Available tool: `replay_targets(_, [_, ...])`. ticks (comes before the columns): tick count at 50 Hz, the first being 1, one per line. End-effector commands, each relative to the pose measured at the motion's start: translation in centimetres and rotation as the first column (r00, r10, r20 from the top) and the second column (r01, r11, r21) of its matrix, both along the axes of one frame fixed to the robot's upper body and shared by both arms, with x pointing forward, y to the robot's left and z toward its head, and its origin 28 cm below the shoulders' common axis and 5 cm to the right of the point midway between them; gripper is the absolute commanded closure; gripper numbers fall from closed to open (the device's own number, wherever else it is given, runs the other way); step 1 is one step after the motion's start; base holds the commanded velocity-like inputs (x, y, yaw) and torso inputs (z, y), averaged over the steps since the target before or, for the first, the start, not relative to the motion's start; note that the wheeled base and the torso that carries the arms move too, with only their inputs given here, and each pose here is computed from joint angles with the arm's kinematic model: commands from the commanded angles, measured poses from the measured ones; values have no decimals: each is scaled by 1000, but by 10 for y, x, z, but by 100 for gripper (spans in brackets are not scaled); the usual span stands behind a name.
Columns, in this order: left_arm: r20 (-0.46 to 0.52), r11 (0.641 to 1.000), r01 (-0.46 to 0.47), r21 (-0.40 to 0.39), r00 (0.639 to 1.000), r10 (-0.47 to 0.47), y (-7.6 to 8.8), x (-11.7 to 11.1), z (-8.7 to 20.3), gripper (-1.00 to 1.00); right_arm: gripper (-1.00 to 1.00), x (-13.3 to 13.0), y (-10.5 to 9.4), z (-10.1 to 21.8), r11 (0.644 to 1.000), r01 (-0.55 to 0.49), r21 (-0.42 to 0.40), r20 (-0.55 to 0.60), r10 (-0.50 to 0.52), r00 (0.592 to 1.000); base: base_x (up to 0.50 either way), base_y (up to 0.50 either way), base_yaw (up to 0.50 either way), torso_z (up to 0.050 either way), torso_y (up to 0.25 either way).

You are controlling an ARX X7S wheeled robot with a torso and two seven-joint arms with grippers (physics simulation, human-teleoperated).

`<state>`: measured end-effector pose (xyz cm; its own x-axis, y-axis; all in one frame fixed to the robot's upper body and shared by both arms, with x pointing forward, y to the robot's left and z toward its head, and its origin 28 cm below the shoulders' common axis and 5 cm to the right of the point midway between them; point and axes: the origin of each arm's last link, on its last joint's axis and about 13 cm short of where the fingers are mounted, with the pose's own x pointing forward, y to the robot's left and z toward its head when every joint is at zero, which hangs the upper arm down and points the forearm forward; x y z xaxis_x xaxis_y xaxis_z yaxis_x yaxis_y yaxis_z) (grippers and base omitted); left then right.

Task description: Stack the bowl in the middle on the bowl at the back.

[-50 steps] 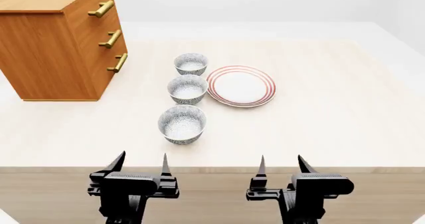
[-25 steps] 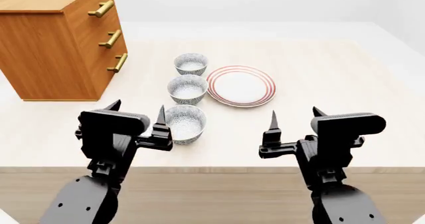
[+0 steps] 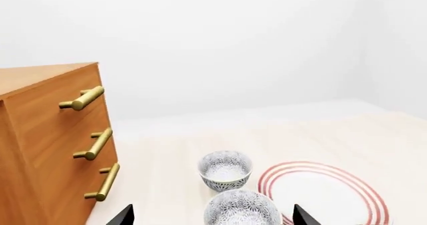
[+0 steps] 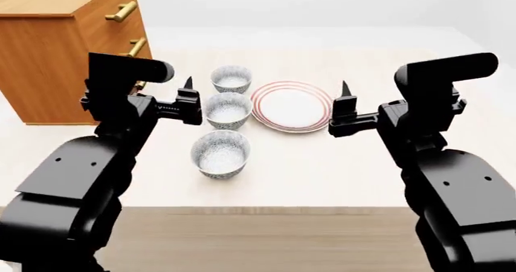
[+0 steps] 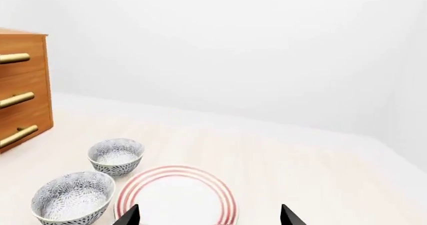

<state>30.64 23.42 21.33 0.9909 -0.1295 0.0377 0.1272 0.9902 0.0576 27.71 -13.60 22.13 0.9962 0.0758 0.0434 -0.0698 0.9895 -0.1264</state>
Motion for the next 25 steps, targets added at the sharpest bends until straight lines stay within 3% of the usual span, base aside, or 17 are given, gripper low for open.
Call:
replay_targets(1, [-41, 1000, -4, -2, 999, 3, 1, 14, 24, -100, -100, 15, -4, 30, 1000, 1, -5, -2, -1, 1000, 402, 0, 0, 0, 0])
replay_targets(25, [-83, 1000, -13, -9, 996, 12, 8, 13, 29, -100, -100, 17, -5, 41, 1000, 5, -16, 11, -5, 1000, 465, 0, 0, 0, 0])
